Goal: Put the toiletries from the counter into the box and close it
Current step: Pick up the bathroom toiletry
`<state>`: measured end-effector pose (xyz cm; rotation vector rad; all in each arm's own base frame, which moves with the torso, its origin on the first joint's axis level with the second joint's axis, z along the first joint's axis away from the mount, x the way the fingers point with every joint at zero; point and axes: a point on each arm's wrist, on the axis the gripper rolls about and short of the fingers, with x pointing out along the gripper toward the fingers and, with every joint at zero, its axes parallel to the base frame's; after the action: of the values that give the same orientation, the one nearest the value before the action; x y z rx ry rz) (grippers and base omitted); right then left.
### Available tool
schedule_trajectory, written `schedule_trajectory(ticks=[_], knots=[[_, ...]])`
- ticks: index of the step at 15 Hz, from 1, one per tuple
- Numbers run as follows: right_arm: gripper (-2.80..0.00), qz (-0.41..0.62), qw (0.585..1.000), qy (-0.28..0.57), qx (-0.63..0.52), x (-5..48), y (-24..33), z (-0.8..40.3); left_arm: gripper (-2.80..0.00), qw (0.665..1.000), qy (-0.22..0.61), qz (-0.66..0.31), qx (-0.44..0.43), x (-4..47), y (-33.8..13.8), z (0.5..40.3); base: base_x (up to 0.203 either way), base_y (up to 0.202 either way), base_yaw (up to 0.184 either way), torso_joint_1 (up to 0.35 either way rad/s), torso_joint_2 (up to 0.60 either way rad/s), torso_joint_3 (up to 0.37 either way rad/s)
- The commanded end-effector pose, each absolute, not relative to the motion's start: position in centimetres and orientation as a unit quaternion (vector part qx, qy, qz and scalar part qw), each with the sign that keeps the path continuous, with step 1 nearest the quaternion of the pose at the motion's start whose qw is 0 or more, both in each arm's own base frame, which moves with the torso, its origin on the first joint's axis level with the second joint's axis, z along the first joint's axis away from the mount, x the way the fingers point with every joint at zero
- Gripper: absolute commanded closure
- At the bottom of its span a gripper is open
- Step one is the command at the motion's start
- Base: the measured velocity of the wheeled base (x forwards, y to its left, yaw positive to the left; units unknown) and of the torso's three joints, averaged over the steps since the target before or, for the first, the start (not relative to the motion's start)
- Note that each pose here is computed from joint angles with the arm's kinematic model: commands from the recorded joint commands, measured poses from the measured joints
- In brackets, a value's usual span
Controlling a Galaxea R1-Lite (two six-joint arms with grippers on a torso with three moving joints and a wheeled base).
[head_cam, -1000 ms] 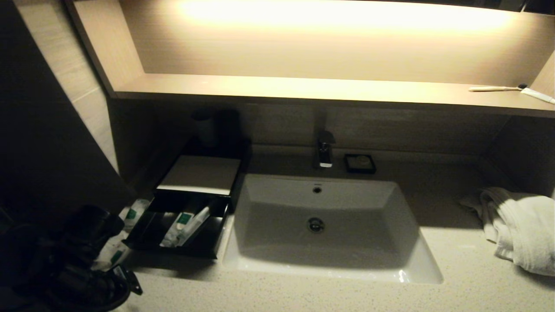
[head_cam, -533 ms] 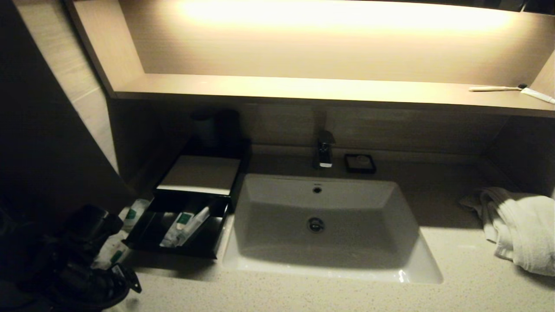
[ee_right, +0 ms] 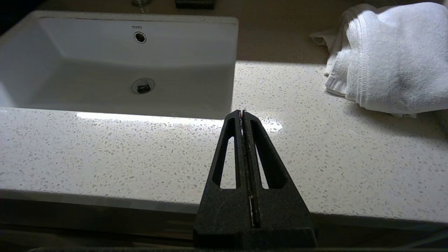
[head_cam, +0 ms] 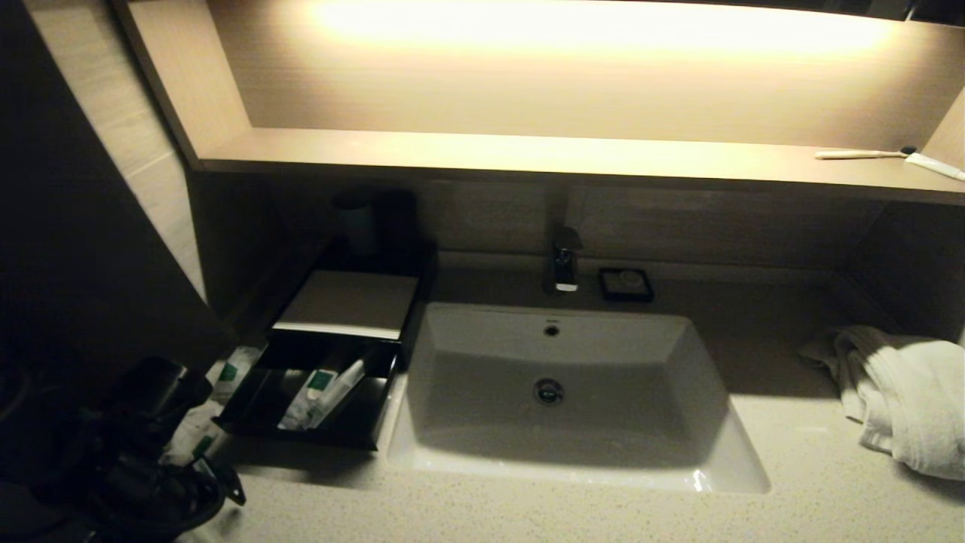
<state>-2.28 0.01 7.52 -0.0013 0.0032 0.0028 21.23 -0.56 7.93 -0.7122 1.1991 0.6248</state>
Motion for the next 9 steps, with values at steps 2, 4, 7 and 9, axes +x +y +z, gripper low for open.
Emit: schedule_trajectory(ticks=[2,4,7,9], knots=[[0.00,0.002,1.000,0.002,-0.001,-2.28,0.01,7.52,-2.80,0.719,0.545,0.286,-0.323,21.24,-0.57,7.74,0.000,0.000,0.000,0.000,0.00,0.000],[0.00,0.002,1.000,0.002,-0.001,-2.28,0.01,7.52,-2.80,0.718,0.546,0.286,-0.323,21.25,-0.57,7.72,0.000,0.000,0.000,0.000,0.00,0.000],[0.00,0.002,1.000,0.002,-0.001,-2.28,0.01,7.52,-2.80,0.718,0.545,0.286,-0.324,21.23,-0.57,7.75,0.000,0.000,0.000,0.000,0.00,0.000],[0.00,0.002,1.000,0.002,-0.001,-2.28,0.01,7.52,0.00,0.719,0.543,0.286,-0.325,21.22,-0.57,7.69,0.000,0.000,0.000,0.000,0.00,0.000]])
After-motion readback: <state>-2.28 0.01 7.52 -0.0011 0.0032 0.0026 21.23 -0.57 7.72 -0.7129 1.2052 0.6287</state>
